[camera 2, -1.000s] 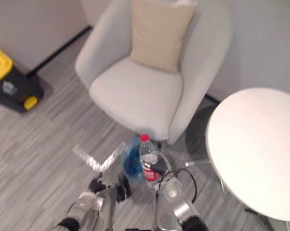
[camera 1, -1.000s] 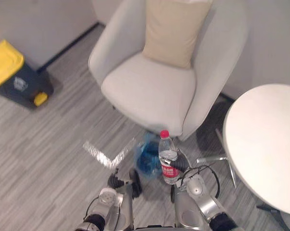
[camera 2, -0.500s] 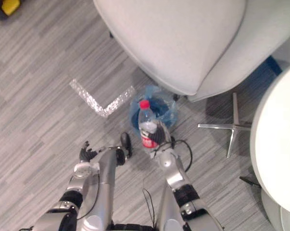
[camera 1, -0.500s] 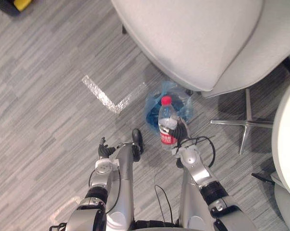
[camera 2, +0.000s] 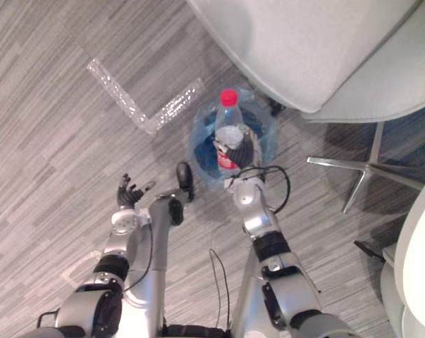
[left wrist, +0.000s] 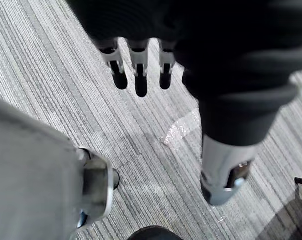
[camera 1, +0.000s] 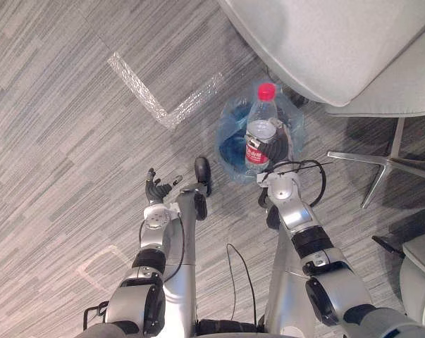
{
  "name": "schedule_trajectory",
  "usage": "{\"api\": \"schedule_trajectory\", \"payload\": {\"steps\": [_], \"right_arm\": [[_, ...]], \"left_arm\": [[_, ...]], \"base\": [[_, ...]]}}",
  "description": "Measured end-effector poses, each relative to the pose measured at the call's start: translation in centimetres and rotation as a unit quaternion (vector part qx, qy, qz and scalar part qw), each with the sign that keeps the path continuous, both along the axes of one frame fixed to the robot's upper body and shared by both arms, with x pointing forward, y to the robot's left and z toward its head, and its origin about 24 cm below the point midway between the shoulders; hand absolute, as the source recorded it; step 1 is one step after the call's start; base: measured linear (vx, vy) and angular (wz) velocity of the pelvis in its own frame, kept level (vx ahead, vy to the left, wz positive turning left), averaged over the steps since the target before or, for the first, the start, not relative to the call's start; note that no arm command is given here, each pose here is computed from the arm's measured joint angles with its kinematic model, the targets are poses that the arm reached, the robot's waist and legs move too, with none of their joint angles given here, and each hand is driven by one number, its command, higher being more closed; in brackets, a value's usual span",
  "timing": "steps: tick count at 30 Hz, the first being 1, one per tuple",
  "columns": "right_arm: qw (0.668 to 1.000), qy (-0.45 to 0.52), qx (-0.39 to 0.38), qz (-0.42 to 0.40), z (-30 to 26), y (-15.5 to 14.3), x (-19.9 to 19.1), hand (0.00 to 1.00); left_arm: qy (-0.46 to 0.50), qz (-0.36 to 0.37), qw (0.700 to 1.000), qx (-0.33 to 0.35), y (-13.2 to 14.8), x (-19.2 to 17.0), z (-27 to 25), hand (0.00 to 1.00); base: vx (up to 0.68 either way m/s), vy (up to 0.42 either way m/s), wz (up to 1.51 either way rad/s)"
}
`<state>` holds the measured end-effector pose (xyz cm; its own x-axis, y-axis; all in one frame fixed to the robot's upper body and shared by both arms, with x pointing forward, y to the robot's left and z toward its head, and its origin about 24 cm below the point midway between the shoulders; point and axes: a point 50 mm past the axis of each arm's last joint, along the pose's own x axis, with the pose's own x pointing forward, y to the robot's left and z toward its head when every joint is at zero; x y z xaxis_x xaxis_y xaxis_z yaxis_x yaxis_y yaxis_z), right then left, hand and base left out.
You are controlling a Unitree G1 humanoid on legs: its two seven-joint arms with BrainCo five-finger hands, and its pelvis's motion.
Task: Gather rubbish on tea table into small bin, then transfer packed bag to large trash can.
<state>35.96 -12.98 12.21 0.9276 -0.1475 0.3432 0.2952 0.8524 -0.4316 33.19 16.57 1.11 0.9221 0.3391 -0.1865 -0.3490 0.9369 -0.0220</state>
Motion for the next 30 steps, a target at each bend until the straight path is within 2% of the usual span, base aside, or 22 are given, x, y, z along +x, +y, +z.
{"api": "schedule_trajectory", "payload": {"steps": [7,9,13,22,25,30], "right_arm": [[0.999,0.012,-0.035,0.027,-0.5,0.5,-0.1,0.00],[0.989,0.011,-0.134,0.057,-0.9,1.6,-0.3,0.00],[0.971,0.052,-0.216,0.086,-3.6,2.5,-0.9,0.00],[0.942,0.122,-0.292,0.112,-7.0,3.7,-1.0,0.00],[0.938,0.117,-0.308,0.106,-6.4,3.9,-0.4,0.00],[0.947,0.112,-0.299,0.036,-3.8,1.5,1.8,0.00]], "left_arm": [[0.000,-0.033,0.999,0.020,-1.0,0.1,0.1,0.00],[0.001,-0.051,0.998,0.029,-1.7,0.1,0.1,0.00],[0.026,-0.069,0.997,0.020,-3.1,-0.5,-1.2,0.00],[0.031,-0.084,0.996,0.021,-4.0,-0.4,-1.3,0.00],[0.016,-0.067,0.997,0.020,-2.9,-0.1,-0.7,0.00],[-0.059,-0.035,0.997,0.018,-0.1,1.1,2.7,0.00]], "base": [[-0.01,-0.050,0.00],[-0.02,-0.025,-0.17],[-0.02,-0.030,-0.06],[0.00,-0.021,0.02],[0.01,-0.017,0.15],[-0.01,-0.029,0.23]]}}
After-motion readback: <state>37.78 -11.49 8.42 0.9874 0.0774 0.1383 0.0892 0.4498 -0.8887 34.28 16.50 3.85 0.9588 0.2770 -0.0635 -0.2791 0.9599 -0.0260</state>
